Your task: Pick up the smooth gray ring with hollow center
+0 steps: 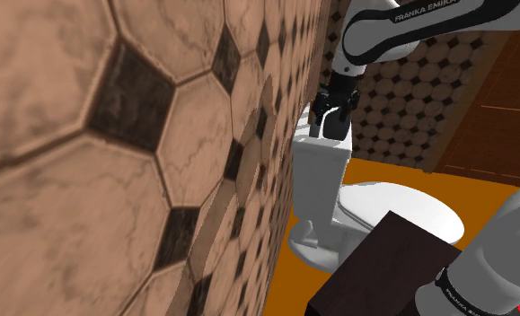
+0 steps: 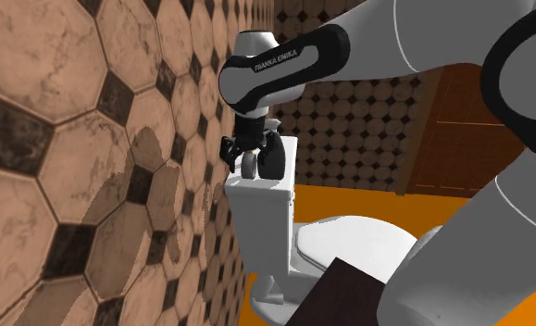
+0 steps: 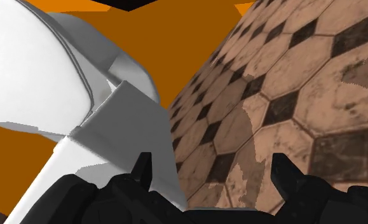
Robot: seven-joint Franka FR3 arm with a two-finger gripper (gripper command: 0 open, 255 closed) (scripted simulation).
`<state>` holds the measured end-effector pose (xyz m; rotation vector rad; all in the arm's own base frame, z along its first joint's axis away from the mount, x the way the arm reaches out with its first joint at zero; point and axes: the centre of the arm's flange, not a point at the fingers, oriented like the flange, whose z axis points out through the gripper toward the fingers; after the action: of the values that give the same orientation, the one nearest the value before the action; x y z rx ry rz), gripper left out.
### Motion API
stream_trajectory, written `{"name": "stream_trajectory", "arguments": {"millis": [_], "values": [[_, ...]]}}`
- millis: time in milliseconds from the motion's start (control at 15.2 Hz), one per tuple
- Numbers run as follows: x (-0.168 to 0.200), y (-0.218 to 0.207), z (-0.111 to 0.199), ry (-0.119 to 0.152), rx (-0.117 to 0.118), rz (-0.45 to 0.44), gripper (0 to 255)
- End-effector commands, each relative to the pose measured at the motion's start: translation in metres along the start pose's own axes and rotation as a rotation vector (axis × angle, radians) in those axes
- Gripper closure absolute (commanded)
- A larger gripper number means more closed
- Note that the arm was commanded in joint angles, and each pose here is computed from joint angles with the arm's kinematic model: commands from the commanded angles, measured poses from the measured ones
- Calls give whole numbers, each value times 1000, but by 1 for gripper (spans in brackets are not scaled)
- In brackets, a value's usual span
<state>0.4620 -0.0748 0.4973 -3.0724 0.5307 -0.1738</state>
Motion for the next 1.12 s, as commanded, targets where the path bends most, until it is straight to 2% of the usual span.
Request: {"name": "stream_trajectory", "arguments": {"millis": [0, 924, 1056], "values": [[22, 9, 12, 20, -1, 39, 0], [151, 84, 91, 144, -11, 300, 0], [155, 87, 99, 148, -12, 310, 0]]}}
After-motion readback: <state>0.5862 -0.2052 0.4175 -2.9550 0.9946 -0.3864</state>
